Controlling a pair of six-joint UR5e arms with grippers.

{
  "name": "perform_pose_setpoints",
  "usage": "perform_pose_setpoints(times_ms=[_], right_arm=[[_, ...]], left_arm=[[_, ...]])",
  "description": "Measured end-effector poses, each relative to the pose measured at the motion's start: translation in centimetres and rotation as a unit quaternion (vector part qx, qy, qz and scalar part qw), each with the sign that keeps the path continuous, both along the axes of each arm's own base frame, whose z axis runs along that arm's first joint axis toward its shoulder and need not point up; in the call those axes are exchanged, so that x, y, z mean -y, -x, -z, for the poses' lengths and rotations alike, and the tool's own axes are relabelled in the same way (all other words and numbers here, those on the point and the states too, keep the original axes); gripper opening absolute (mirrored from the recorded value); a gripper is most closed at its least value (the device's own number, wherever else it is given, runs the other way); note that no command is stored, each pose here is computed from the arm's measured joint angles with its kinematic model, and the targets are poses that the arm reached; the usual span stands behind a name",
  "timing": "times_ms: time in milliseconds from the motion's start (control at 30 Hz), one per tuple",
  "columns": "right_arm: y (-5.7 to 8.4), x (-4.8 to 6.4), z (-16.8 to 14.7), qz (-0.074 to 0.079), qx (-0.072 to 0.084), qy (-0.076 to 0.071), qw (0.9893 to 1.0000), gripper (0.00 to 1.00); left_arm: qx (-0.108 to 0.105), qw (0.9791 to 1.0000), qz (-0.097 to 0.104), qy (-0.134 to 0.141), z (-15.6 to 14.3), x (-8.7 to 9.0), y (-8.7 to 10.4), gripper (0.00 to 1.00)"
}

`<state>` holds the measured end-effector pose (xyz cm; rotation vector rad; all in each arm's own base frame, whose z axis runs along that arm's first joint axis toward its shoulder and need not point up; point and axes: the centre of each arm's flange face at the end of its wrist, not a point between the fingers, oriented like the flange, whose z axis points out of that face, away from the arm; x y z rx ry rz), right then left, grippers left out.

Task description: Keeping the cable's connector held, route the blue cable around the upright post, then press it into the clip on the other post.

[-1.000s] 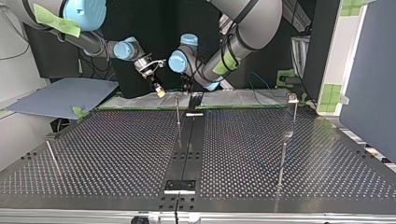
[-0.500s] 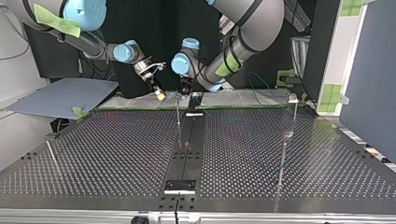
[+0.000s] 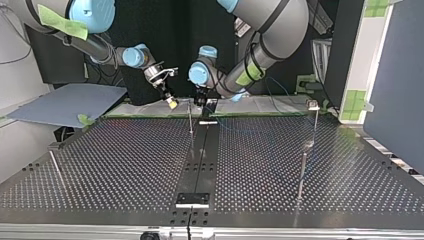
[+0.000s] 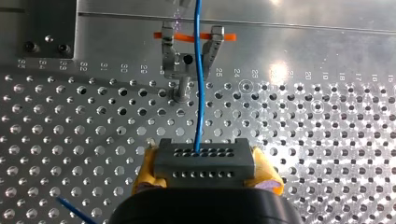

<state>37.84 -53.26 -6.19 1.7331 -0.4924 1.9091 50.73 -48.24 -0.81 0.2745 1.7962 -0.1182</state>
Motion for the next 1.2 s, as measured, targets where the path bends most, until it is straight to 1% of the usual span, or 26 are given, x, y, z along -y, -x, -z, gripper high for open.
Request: perform_pose_setpoints(times_ms=[267, 400, 500, 667, 1000, 1200], right_arm=[[-0.1, 0.4, -0.2, -0.002, 0.015, 0.001, 0.9999, 0.0], [0.0, 0.5, 0.0, -0.002, 0.018, 0.0, 0.9998, 0.0], [0.0, 0.7, 0.9, 0.0, 0.017, -0.003, 0.9999, 0.0], [0.3, 1.0, 2.3, 0.008, 0.01, -0.004, 0.9999, 0.0], [0.4, 1.9, 2.2, 0.015, 0.004, 0.003, 0.9999, 0.0], [0.3, 2.5, 1.9, 0.014, 0.004, 0.008, 0.9999, 0.0]], left_arm=[[-0.006, 1.0, 0.001, 0.004, 0.3, -0.8, -0.7, 0.1], [-0.014, 0.9999, -0.001, 0.004, 0.9, -1.2, -0.8, 0.1], [-0.019, 0.9998, -0.001, 0.004, 1.4, -1.6, -1.0, 0.1], [-0.025, 0.9997, 0.0, 0.005, 1.9, -2.0, -1.2, 0.1], [-0.033, 0.9994, 0.005, 0.009, 2.0, -2.5, -1.6, 0.1], [-0.044, 0.9989, 0.014, 0.006, 2.2, -2.5, -1.4, 0.1]])
